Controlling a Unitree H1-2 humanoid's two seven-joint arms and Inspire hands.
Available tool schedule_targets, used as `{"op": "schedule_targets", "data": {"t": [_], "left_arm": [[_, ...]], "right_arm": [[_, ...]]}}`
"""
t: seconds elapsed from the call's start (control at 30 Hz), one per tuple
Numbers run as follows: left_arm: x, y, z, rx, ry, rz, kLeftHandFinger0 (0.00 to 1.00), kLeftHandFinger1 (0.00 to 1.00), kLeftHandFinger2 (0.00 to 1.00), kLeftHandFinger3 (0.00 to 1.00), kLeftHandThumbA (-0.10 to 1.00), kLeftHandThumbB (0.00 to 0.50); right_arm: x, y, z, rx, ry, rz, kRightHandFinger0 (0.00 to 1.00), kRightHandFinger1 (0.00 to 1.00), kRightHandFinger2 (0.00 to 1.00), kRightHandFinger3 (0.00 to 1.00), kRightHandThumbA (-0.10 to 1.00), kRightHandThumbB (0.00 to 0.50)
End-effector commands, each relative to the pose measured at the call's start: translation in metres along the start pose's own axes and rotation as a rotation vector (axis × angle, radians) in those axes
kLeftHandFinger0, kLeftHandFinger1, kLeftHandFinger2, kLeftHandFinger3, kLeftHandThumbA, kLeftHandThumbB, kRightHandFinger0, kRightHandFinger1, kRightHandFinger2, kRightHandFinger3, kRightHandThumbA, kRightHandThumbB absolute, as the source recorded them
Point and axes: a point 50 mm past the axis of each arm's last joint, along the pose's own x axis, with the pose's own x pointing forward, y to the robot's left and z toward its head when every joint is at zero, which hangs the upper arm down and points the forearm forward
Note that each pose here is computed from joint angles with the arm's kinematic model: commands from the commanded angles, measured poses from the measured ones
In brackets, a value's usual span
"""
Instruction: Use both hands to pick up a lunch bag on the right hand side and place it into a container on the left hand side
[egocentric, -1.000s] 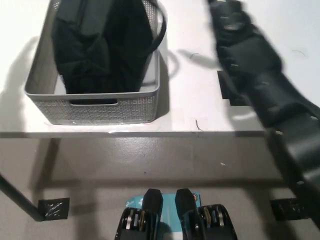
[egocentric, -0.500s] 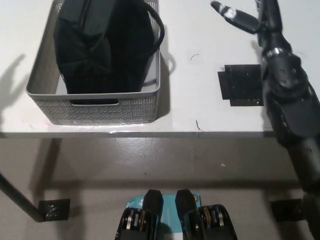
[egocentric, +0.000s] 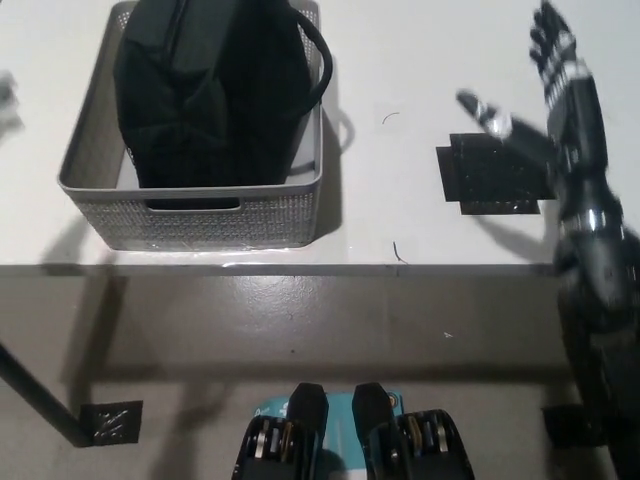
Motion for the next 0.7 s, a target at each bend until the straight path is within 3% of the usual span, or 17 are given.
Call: {"op": "schedule_targets", "data": {"t": [0.0,0.1,0.17,0.23,0.3,0.33,0.47,0.5,0.57,0.67], "left_arm": [[-0.111,-0.062,0.046,-0.098,-0.358,-0.052,1.00,1.00,1.00,1.00,1.00,0.259],[-0.126,-0.079,0.026,-0.115,-0.292,-0.075,1.00,1.00,1.00,1.00,1.00,0.237],[-0.128,-0.087,0.019,-0.142,-0.262,-0.090,1.00,1.00,1.00,1.00,1.00,0.246],[-0.131,-0.100,0.005,-0.164,-0.227,-0.110,1.00,1.00,1.00,1.00,1.00,0.236],[-0.135,-0.111,-0.009,-0.157,-0.178,-0.139,1.00,1.00,1.00,1.00,1.00,0.242],[-0.137,-0.119,-0.018,-0.163,-0.156,-0.168,1.00,1.00,1.00,1.00,1.00,0.174],[-0.141,-0.147,-0.041,-0.179,-0.081,-0.199,1.00,1.00,1.00,1.00,1.00,0.110],[-0.142,-0.153,-0.046,-0.189,-0.069,-0.209,1.00,1.00,1.00,1.00,1.00,0.102],[-0.143,-0.169,-0.064,-0.198,-0.009,-0.233,1.00,1.00,1.00,1.00,1.00,0.092],[-0.146,-0.181,-0.078,-0.218,0.042,-0.251,1.00,1.00,1.00,1.00,1.00,0.081]], "right_arm": [[-0.112,0.014,0.076,0.254,-0.280,0.055,1.00,1.00,1.00,1.00,1.00,0.187],[-0.152,0.018,0.038,0.279,-0.115,0.039,1.00,1.00,1.00,1.00,1.00,0.176],[-0.163,0.022,0.023,0.266,-0.085,0.045,1.00,1.00,1.00,1.00,1.00,0.120],[-0.182,0.028,-0.002,0.195,-0.022,0.088,1.00,1.00,1.00,1.00,1.00,0.179],[-0.193,0.038,-0.022,0.186,0.041,0.101,1.00,1.00,1.00,1.00,1.00,0.176],[-0.202,0.045,-0.033,0.252,0.110,0.103,1.00,1.00,1.00,1.00,1.00,0.194],[-0.222,0.069,-0.062,0.332,0.247,0.090,1.00,1.00,1.00,1.00,1.00,0.176],[-0.229,0.072,-0.068,0.333,0.276,0.087,1.00,1.00,1.00,1.00,1.00,0.176],[-0.239,0.086,-0.085,0.354,0.341,0.076,1.00,1.00,1.00,1.00,1.00,0.132],[-0.236,0.092,-0.088,0.332,0.326,0.105,1.00,1.00,1.00,1.00,1.00,0.099]]}}
